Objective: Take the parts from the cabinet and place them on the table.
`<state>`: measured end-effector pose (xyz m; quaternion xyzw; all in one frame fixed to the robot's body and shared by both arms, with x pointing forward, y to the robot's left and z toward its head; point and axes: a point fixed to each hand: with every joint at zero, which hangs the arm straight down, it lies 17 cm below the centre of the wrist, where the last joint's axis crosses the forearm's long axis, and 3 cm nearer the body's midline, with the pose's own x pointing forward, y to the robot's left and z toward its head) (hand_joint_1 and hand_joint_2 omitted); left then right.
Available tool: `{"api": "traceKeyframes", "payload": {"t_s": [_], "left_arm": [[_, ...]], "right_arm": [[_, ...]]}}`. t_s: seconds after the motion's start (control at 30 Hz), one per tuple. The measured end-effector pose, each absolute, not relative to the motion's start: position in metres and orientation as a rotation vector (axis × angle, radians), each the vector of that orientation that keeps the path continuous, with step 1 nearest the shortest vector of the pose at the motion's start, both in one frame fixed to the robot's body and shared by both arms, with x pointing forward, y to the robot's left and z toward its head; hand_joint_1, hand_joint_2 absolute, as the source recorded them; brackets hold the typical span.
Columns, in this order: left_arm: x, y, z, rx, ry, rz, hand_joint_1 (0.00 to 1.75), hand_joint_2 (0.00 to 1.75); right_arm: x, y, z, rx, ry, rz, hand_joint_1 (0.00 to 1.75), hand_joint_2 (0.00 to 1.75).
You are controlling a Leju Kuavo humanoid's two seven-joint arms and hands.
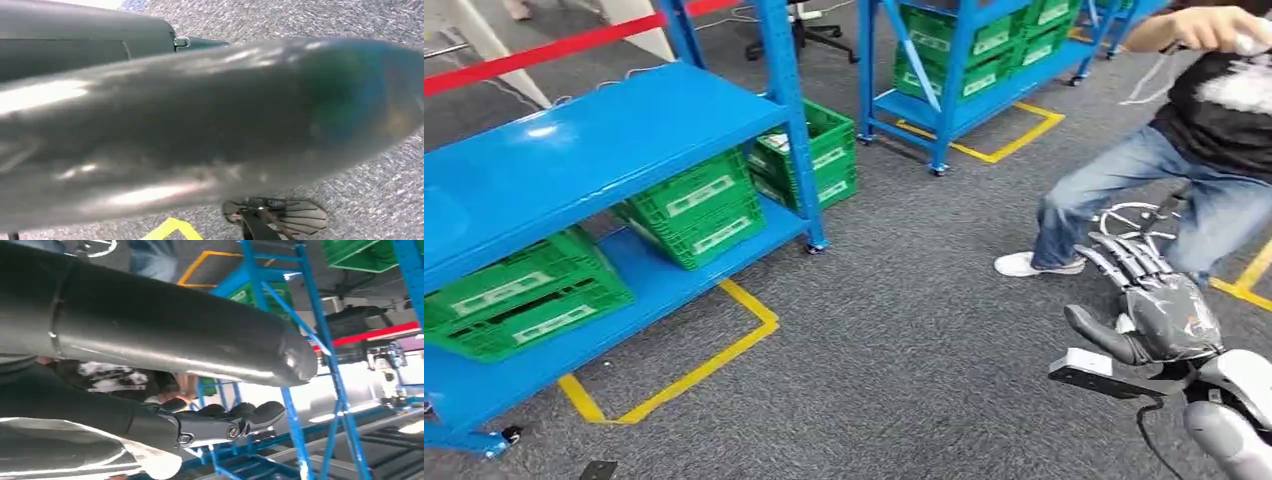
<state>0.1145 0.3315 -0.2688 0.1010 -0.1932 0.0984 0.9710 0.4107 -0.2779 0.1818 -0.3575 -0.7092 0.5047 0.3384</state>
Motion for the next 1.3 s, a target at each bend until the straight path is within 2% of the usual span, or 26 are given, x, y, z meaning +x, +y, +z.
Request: {"api": "traceKeyframes", "payload": {"t_s": [1.3], "left_arm": [[0.112,0.328,-0.269,0.199,-0.389,0.148,0.0,0.0]], "right_arm": [[0.402,-0.299,0.179,-0.947,-1.829,1.274,0.0,0.0]]}}
